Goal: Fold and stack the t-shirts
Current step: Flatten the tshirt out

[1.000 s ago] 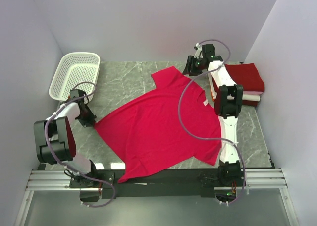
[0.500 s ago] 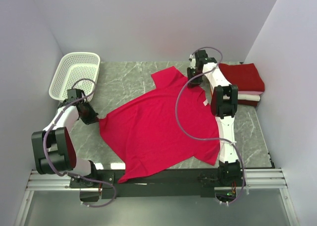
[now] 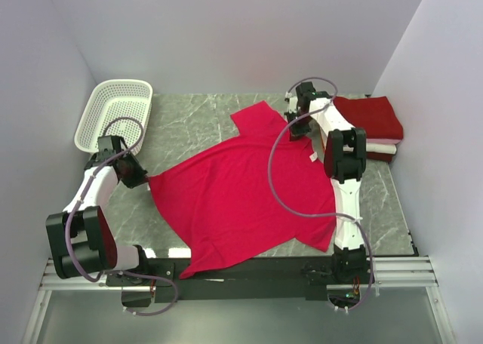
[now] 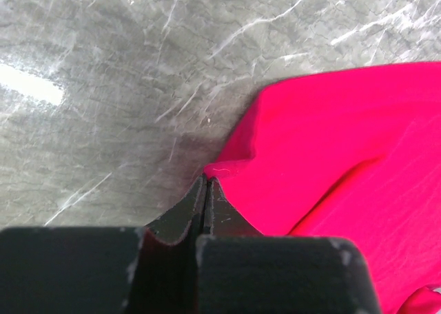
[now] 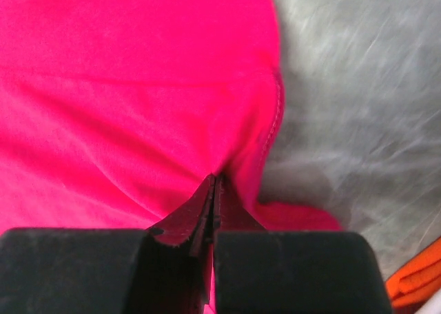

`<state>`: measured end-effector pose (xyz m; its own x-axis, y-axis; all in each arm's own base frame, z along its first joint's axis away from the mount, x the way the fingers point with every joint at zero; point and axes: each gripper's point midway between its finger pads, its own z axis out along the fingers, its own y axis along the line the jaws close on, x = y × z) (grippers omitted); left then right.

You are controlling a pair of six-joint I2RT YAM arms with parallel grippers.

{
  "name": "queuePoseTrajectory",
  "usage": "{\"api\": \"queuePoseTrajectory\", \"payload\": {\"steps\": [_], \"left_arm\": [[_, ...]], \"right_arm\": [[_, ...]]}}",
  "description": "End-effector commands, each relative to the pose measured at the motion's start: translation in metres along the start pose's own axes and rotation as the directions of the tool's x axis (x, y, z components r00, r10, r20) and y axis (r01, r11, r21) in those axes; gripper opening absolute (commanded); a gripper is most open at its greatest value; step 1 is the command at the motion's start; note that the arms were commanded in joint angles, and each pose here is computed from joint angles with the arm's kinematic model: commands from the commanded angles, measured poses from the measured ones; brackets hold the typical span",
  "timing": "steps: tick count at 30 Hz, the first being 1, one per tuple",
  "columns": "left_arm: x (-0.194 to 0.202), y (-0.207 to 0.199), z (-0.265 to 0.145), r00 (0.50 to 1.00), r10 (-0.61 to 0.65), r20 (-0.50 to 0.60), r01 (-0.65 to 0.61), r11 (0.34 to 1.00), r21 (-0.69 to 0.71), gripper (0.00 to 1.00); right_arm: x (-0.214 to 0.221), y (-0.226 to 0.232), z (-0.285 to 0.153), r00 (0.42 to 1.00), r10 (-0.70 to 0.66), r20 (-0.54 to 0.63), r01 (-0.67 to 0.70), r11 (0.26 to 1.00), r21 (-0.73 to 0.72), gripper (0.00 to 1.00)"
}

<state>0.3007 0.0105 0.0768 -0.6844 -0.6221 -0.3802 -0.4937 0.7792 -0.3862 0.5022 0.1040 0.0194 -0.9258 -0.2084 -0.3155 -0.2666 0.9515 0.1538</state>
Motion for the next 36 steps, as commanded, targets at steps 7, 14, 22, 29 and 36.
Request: {"api": "queuePoseTrajectory", "payload": {"steps": [7, 14, 22, 29, 36], "left_arm": [[-0.012, -0.009, -0.014, 0.998, 0.004, 0.067, -0.008, 0.998, 0.065, 0.0], [-0.011, -0.015, -0.012, 0.998, 0.019, 0.052, -0.025, 0.994, 0.105, 0.0], [-0.007, -0.017, -0.007, 0.998, 0.037, 0.045, -0.043, 0.99, 0.134, 0.0], [-0.003, -0.019, -0.003, 0.998, 0.048, 0.029, -0.052, 0.986, 0.16, 0.0], [-0.002, -0.019, -0.002, 0.998, 0.05, 0.027, -0.054, 0.984, 0.169, 0.0]], "right_arm": [[0.131, 0.02, -0.046, 0.967, -0.154, -0.202, 0.137, 0.986, -0.097, 0.0], [0.08, 0.023, -0.084, 0.985, -0.17, -0.014, 0.166, 0.975, -0.151, 0.34], [-0.043, 0.011, -0.081, 0.972, -0.067, 0.226, 0.103, 0.983, -0.152, 0.54], [-0.09, -0.011, -0.037, 0.957, 0.069, 0.282, -0.043, 0.994, -0.097, 0.51], [-0.092, -0.027, -0.015, 0.951, 0.099, 0.292, -0.091, 0.995, -0.041, 0.45]]}}
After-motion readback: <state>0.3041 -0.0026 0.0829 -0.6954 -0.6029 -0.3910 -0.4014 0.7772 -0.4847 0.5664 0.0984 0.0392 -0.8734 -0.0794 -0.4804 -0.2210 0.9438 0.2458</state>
